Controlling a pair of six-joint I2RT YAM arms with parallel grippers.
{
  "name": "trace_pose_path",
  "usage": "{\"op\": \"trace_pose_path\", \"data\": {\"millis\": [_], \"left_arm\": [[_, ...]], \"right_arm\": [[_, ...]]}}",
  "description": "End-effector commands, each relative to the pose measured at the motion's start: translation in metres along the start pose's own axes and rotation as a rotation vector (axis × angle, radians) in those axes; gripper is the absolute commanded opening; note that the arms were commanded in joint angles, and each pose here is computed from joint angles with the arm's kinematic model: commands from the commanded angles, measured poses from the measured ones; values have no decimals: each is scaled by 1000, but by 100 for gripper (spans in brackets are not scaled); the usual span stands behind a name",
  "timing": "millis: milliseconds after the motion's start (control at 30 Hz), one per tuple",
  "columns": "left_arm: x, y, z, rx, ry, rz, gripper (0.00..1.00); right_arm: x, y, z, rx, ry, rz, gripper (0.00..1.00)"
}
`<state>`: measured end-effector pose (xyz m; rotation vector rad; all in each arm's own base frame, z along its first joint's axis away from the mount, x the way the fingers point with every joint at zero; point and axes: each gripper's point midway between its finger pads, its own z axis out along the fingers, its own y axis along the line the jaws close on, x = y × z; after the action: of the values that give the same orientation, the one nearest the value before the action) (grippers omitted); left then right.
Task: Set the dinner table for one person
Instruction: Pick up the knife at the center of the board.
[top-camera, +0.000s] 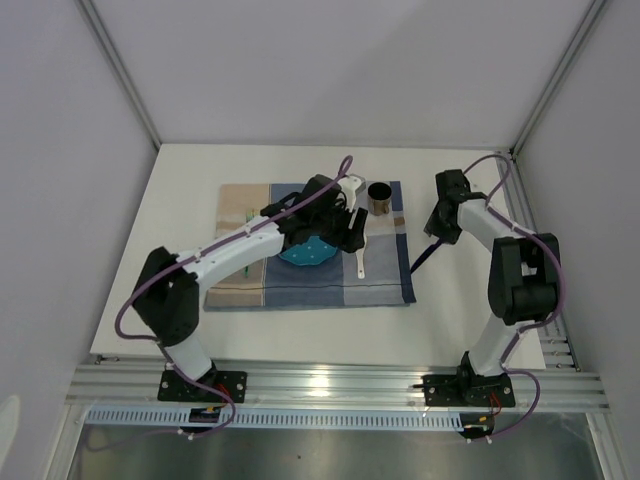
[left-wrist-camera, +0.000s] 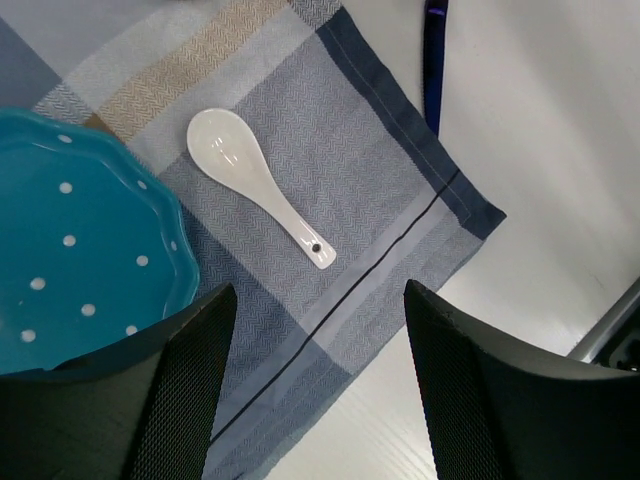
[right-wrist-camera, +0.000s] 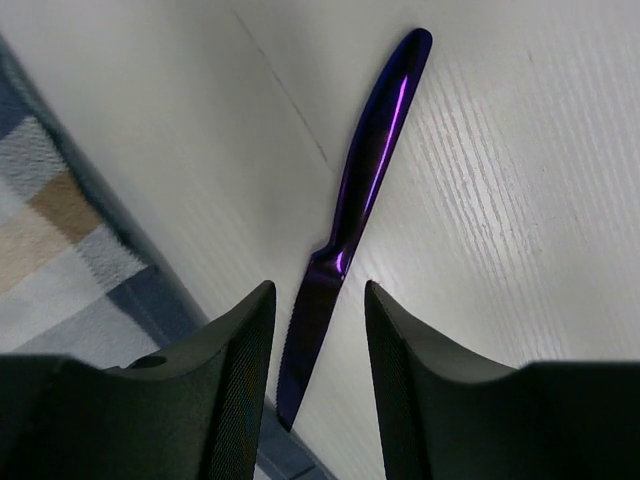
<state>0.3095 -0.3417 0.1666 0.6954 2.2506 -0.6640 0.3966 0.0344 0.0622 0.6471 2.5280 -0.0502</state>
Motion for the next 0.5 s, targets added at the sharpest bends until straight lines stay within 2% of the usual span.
{"op": "trace_pose_path", "data": {"millis": [0,200,467], "left_arm": [[-13,-13,16,54,-22,14,72],[-14,-12,50,57,7,20,72],[-9,-18,27,62,-10,10,72]], "right_arm": [[3,-6,23,45,25,35,45],[12,-8,38,75,67,23,45],[23,-11,46,96,95,29,35]]}}
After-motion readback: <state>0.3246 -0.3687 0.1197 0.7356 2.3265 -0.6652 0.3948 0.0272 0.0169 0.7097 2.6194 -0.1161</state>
